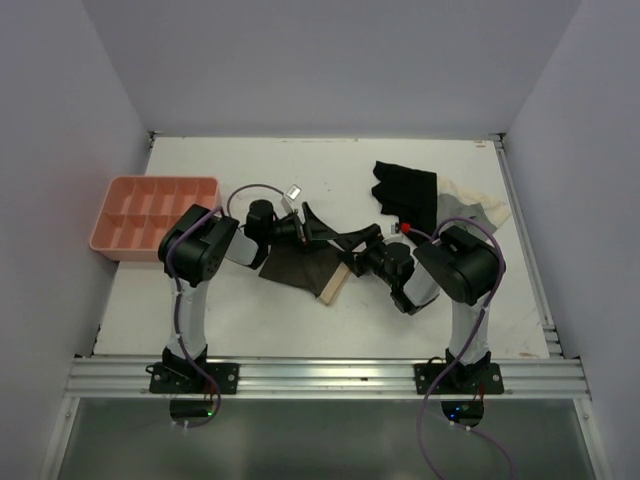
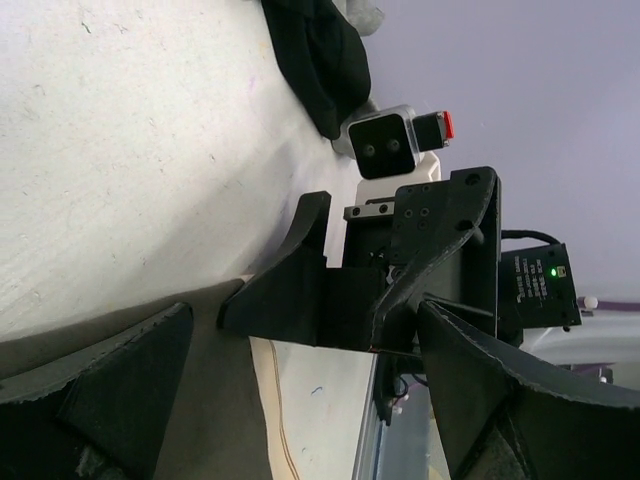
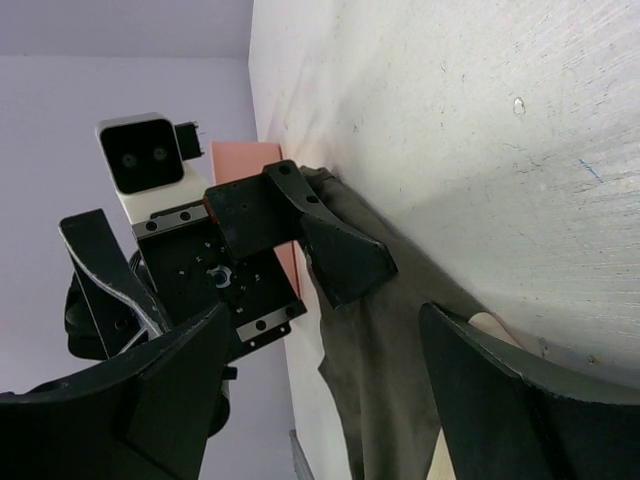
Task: Roll the underwear
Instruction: Fold the underwear
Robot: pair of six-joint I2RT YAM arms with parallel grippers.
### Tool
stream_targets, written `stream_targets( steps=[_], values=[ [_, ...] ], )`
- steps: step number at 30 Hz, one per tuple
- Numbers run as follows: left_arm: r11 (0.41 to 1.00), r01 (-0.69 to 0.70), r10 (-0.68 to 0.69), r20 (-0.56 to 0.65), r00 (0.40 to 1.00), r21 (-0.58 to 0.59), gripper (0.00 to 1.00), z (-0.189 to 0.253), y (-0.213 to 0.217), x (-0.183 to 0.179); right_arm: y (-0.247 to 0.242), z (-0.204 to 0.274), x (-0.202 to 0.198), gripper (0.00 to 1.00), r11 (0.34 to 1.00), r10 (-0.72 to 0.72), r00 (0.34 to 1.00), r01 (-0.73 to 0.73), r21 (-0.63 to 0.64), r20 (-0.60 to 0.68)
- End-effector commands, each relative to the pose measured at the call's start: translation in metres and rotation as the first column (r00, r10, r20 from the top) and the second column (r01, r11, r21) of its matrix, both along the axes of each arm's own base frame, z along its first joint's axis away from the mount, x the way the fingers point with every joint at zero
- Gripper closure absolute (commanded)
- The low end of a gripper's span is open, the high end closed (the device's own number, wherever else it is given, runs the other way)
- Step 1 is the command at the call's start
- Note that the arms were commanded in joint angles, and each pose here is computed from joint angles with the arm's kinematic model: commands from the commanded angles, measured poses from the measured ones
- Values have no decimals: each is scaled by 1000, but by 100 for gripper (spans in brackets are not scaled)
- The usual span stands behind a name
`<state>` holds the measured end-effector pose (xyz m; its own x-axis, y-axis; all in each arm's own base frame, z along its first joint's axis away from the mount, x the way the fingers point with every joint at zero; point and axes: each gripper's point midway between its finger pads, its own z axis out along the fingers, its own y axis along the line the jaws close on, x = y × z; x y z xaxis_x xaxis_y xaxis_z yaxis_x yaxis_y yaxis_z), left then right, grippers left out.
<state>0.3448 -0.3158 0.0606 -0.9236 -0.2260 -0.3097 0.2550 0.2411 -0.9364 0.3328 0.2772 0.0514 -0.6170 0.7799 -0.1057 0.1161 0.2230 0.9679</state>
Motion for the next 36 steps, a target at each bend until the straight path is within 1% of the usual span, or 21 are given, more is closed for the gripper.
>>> stream_targets(
  steps=[1, 3, 5, 6, 7, 9, 10, 12, 13, 15, 18, 19, 21, 24, 25, 28, 30, 33, 36],
  values=[
    [989, -114, 121, -75, 990, 97, 3, -27, 10, 15, -24, -82, -29, 18, 980, -32, 976, -13, -200, -218],
    [983, -126, 138, -94, 986, 130, 2, -33, 13, 16, -29, -87, -34, 19, 977, -41, 971, -10, -211, -235],
    [981, -134, 149, -108, 983, 137, 0, -33, 15, 17, -33, -90, -36, 23, 975, -56, 969, 1, -222, -241],
    [982, -136, 152, -117, 981, 134, 1, -32, 15, 17, -35, -91, -37, 28, 974, -60, 968, 3, -228, -243],
    [981, -138, 154, -119, 981, 133, 3, -30, 15, 17, -37, -93, -38, 36, 973, -63, 967, 5, -232, -245],
    [980, -147, 164, -120, 979, 135, 6, -30, 17, 18, -37, -94, -39, 40, 972, -62, 967, 2, -236, -246],
    [979, -150, 167, -123, 978, 137, 10, -30, 17, 18, -36, -93, -38, 43, 971, -59, 969, 0, -238, -241],
    [979, -149, 168, -139, 976, 140, 12, -32, 16, 18, -37, -94, -38, 45, 970, -59, 969, -1, -244, -239],
    [978, -149, 170, -148, 974, 146, 15, -37, 17, 18, -38, -94, -37, 48, 969, -59, 970, -1, -246, -237],
    [976, -150, 176, -165, 970, 158, 16, -42, 18, 17, -38, -96, -39, 53, 966, -57, 971, -5, -257, -234],
    [972, -154, 186, -179, 966, 175, 16, -51, 22, 18, -43, -99, -40, 65, 963, -68, 969, 1, -271, -237],
    [972, -155, 187, -183, 965, 178, 16, -53, 23, 18, -44, -100, -41, 70, 961, -69, 969, 0, -275, -239],
    [972, -152, 185, -185, 965, 179, 16, -54, 24, 17, -47, -105, -43, 73, 959, -73, 966, -1, -283, -249],
    [983, -132, 151, -148, 977, 131, 16, -38, 19, 20, -46, -109, -43, 75, 958, -69, 964, -8, -287, -257],
    [988, -123, 133, -102, 986, 98, 16, -23, 15, 21, -46, -110, -44, 76, 958, -66, 963, -12, -288, -260],
    [995, -81, 83, -27, 996, 48, 17, 11, 3, 18, -45, -112, -43, 80, 958, -63, 962, -15, -285, -265],
    [997, -71, 71, -2, 997, 42, 17, 22, -4, 14, -46, -113, -44, 84, 958, -66, 961, -14, -286, -268],
    [995, -82, 83, -13, 996, 65, 17, 20, -7, 11, -47, -114, -46, 89, 958, -70, 959, -12, -287, -274],
    [987, -119, 125, -45, 991, 104, 16, 4, -4, 16, -47, -115, -47, 93, 958, -69, 958, -14, -285, -279]
  ],
)
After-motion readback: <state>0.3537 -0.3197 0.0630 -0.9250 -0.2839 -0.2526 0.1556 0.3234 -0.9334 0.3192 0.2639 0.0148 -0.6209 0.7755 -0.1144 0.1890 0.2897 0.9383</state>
